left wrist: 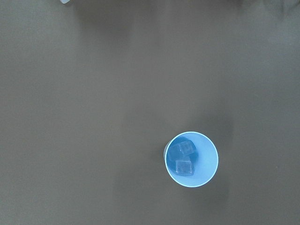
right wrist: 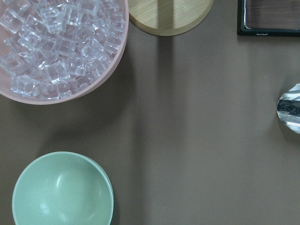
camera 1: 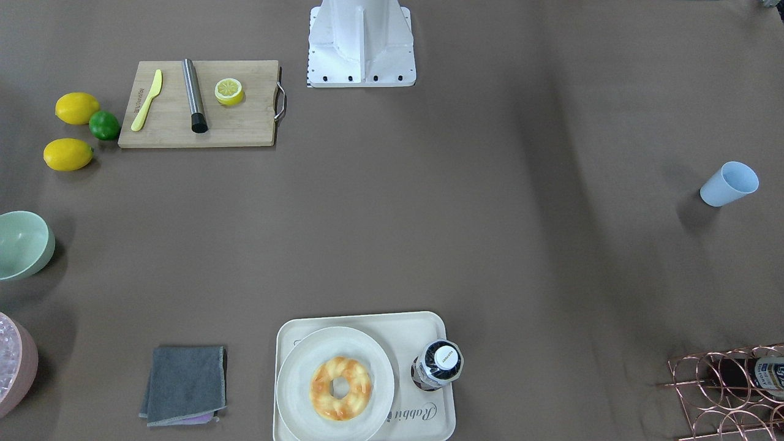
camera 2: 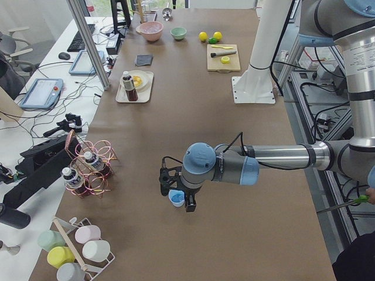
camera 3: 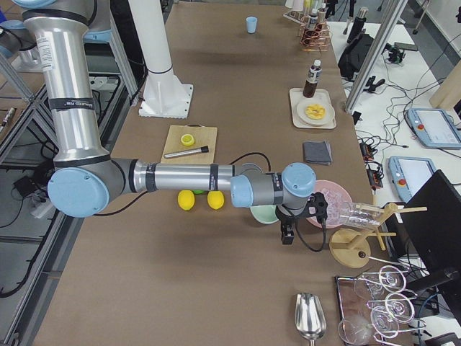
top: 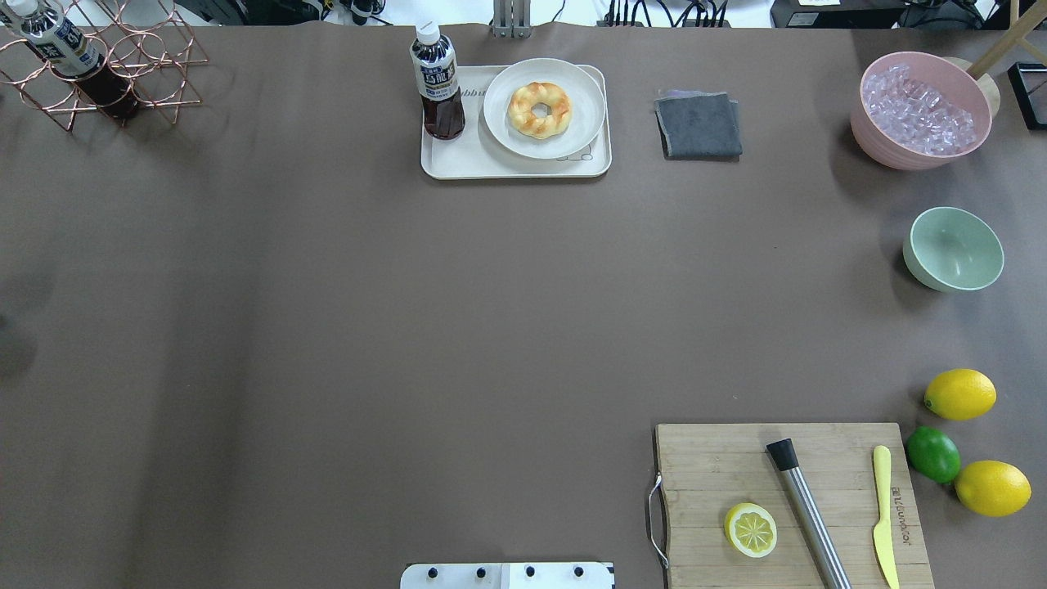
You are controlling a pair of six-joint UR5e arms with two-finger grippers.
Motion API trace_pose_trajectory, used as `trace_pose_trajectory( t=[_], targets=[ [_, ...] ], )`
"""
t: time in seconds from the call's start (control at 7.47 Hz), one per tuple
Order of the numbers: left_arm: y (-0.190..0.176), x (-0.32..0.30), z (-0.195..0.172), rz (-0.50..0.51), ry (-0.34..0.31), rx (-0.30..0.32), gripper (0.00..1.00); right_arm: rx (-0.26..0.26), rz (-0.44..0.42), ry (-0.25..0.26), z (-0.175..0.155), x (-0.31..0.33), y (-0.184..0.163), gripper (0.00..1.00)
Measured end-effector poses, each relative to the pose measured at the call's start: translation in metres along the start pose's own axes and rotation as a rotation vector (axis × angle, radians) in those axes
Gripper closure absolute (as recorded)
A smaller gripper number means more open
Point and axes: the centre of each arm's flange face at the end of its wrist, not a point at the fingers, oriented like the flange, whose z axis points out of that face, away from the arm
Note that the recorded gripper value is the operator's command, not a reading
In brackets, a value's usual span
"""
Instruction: Pour ice into bowl
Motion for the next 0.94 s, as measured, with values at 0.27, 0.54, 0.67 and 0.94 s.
trace_pose_trajectory(
  t=[0.27,0.54,0.67,0.94],
  targets=[
    [0.000,0.004,-0.003,0.005,0.002,0.006,0.03,-0.001,0.005,0.001,0.001,0.001,0.001,0.01],
    [-0.001,0.015,-0.013,0.019,0.007,0.020,0.03,-0.002,0.006,0.001,0.001,0.001,0.002,0.01],
    [-0.005,0.020,-0.014,0.028,0.008,0.025,0.03,-0.002,0.006,0.001,0.001,0.001,0.002,0.01],
    [-0.017,0.028,-0.014,0.051,0.005,0.031,0.03,-0.003,0.007,0.001,0.001,0.001,0.002,0.01]
  ],
)
